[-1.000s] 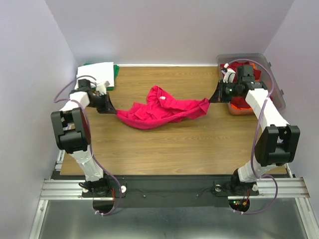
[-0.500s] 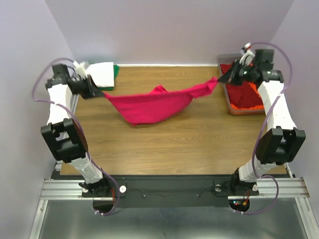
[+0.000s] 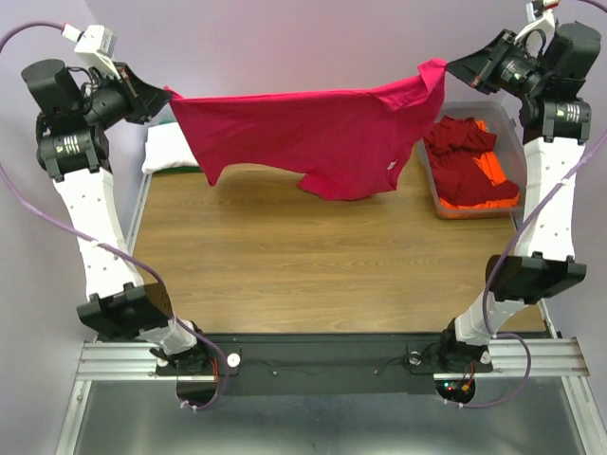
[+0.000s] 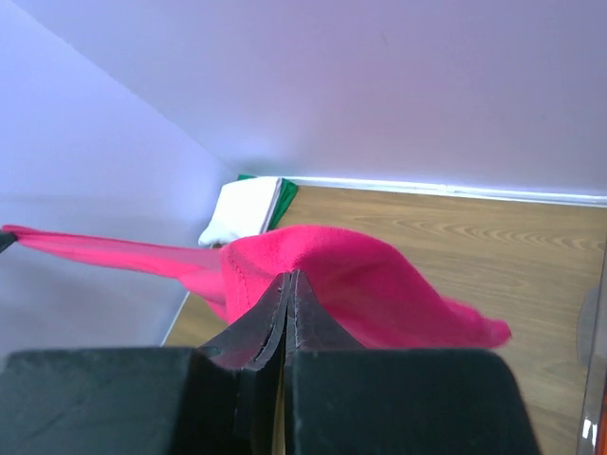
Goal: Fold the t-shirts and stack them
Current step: Flatten the tshirt out
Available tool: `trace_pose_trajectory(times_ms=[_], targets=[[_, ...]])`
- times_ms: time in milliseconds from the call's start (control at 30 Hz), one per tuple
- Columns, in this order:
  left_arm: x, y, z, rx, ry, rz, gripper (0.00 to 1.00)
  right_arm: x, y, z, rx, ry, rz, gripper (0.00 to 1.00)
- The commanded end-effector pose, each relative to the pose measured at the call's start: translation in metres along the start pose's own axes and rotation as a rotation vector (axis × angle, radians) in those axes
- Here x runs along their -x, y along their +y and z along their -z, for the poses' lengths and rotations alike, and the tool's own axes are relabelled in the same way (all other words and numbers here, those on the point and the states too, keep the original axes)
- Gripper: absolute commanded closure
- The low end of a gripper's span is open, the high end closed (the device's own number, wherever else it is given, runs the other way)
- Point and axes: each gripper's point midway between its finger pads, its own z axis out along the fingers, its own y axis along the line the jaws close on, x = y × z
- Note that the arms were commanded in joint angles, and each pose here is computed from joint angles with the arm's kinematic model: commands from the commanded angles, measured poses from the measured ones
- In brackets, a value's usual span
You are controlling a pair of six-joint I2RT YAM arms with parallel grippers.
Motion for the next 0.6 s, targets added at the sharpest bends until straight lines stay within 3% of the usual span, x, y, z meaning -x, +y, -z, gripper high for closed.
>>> trace_pose_trajectory(times_ms=[0,233,433,567], targets=[[0.01,-0.014,0.02,0.029,-0.06,-0.068,1.0,0.03,0.027,0.035,-0.026,-0.129,0.068,0.99],[0.022,-0.033,0.039,0.061,-0.141,-0.106,1.0,0.047,0.049,0.064,-0.063,-0.22,0.134,0.99],[0.034,-0.009,0.015,0.062,-0.164,-0.023,1.0,0.062,0.024,0.038,-0.093,-0.243,0.14,0.99],[0.045,0.008,-0.016,0.038,-0.176,-0.07,1.0,0.078,-0.002,0.006,-0.095,-0.275,0.148,0.99]])
